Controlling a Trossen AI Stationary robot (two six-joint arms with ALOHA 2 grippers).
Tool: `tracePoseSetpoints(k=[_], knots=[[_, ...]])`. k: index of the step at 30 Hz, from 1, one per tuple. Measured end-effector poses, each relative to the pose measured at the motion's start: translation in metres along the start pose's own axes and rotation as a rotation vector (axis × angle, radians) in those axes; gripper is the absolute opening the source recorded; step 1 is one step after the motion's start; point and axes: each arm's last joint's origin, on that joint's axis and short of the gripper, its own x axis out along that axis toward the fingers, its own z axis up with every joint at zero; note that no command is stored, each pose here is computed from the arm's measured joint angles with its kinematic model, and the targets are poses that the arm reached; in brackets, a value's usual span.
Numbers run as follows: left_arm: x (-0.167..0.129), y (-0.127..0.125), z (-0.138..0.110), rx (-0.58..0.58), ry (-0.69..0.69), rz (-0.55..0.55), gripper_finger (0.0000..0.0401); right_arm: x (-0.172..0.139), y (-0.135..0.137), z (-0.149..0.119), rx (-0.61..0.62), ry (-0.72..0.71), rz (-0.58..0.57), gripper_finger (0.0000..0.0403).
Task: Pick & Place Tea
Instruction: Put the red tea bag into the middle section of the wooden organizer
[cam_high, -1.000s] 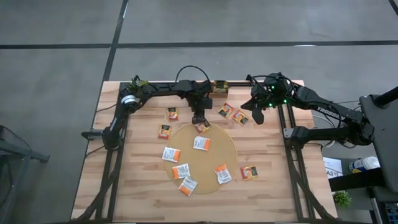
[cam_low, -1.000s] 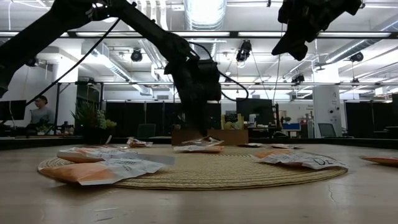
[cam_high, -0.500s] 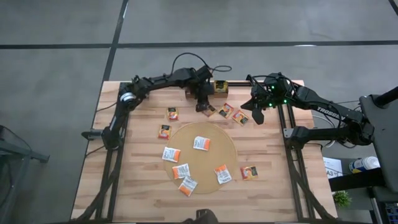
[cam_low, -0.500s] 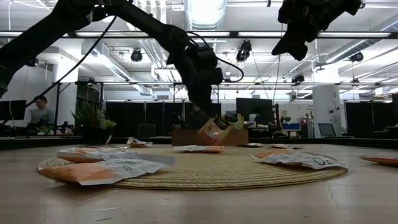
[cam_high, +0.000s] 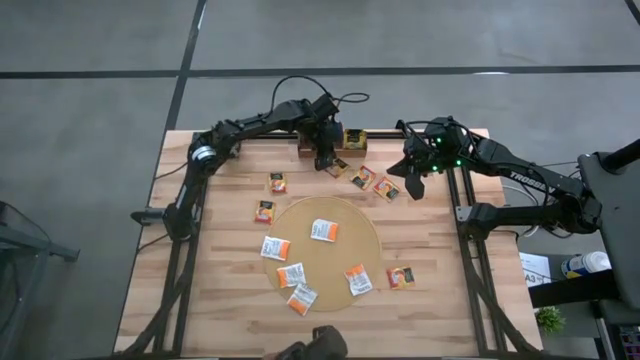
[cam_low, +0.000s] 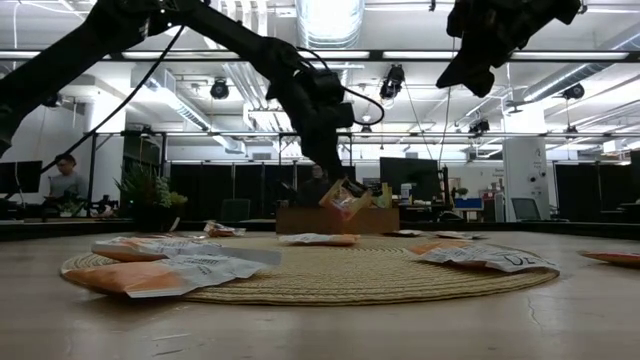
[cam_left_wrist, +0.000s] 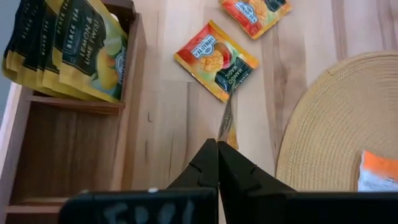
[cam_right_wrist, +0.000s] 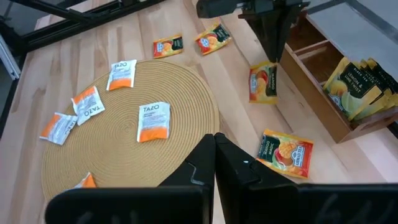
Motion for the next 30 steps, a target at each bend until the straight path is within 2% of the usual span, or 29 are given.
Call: tracePoseSetpoints(k=[11,20,30], knots=[[-0.024,0.023,-0.004,-0.038,-0.033,0.056,0.0,0.0,0.0,0.002,-0.002,-0.014,0.0,0.0009],[-0.042,0.056,-0.009,-0.089,-0.137,0.151,0.0,0.0,0.0,0.002,-0.003,-0.016,0.0,0.0009],[-0.052,0.08,-0.017,-0.151,-0.2,0.209,0.0,0.0,0.0,0.002,-0.003,-0.016,0.0,0.0009]])
